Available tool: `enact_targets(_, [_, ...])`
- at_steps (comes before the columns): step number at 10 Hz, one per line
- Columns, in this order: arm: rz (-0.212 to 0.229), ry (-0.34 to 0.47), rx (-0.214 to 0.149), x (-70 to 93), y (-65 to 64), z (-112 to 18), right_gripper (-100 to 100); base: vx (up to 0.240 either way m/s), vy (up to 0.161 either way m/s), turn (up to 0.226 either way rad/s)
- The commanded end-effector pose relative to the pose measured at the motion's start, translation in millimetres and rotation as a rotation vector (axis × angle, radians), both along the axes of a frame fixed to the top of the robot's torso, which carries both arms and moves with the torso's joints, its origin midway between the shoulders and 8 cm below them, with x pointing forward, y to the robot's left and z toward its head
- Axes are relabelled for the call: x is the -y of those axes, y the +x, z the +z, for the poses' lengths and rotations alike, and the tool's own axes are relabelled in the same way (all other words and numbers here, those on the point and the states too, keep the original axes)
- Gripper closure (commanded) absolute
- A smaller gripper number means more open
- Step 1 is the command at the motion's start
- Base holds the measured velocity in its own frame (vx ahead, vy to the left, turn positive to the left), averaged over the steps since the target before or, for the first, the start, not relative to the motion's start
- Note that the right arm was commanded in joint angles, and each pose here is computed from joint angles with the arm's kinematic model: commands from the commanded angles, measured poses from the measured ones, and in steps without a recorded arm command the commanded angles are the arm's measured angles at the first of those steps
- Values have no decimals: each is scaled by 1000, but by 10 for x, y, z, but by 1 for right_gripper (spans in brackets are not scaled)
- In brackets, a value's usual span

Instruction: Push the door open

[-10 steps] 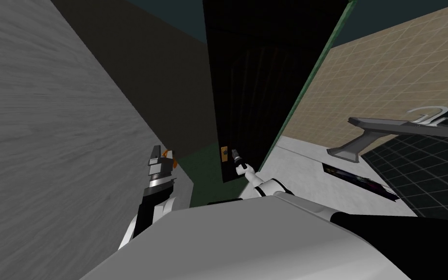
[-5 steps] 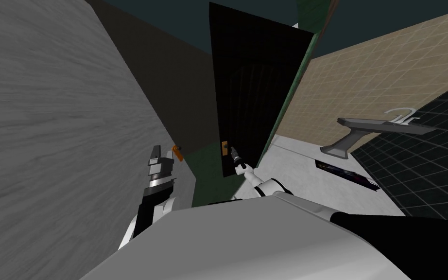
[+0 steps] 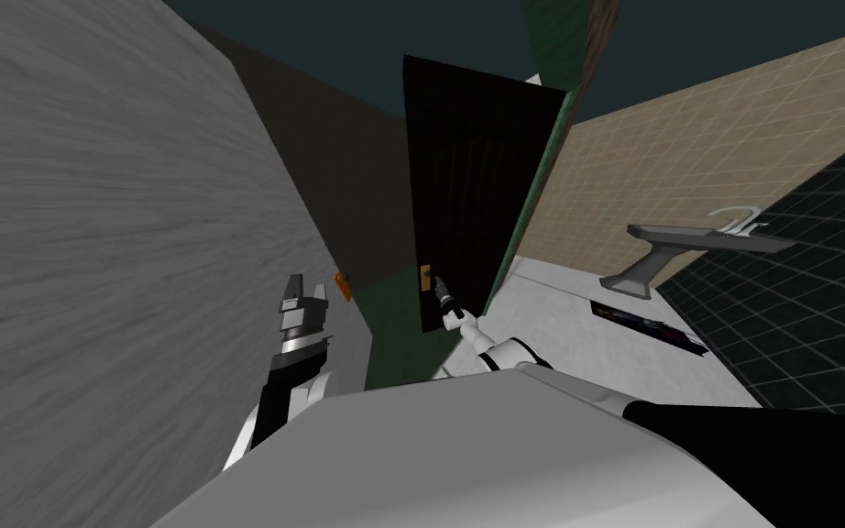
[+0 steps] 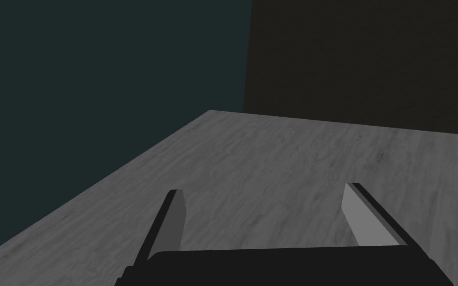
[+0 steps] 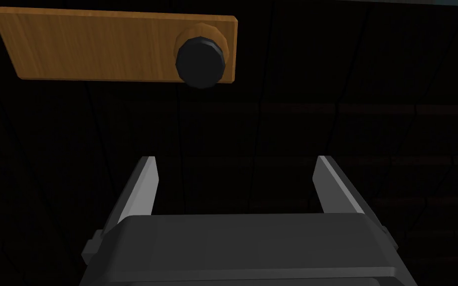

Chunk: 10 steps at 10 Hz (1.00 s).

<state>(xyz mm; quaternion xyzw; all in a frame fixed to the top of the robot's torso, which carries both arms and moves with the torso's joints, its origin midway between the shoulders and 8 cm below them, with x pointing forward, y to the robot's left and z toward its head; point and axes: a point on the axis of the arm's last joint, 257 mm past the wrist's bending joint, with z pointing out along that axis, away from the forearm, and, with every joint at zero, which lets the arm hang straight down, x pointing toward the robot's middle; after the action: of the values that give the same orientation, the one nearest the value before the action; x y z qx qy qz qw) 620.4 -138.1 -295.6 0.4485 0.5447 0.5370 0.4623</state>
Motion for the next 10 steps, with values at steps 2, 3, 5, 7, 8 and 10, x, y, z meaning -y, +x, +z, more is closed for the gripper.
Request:
enact_targets(2, [-9, -9, 4, 84, 6, 3, -100, 207, 51, 17])
enact_targets(3, [-11, -10, 6, 102, 5, 4, -100, 220, 35, 26])
enact_targets(5, [-14, -8, 9, 109, -1, 3, -100, 197, 45, 23])
enact_targets(7, [-14, 2, 10, 65, -18, -3, -100, 212, 59, 24])
enact_targets(8, [-14, -1, 9, 79, -10, -3, -100, 86, 21, 5])
enact_targets(10, [-14, -1, 9, 79, -10, -3, 100, -20, -5, 0])
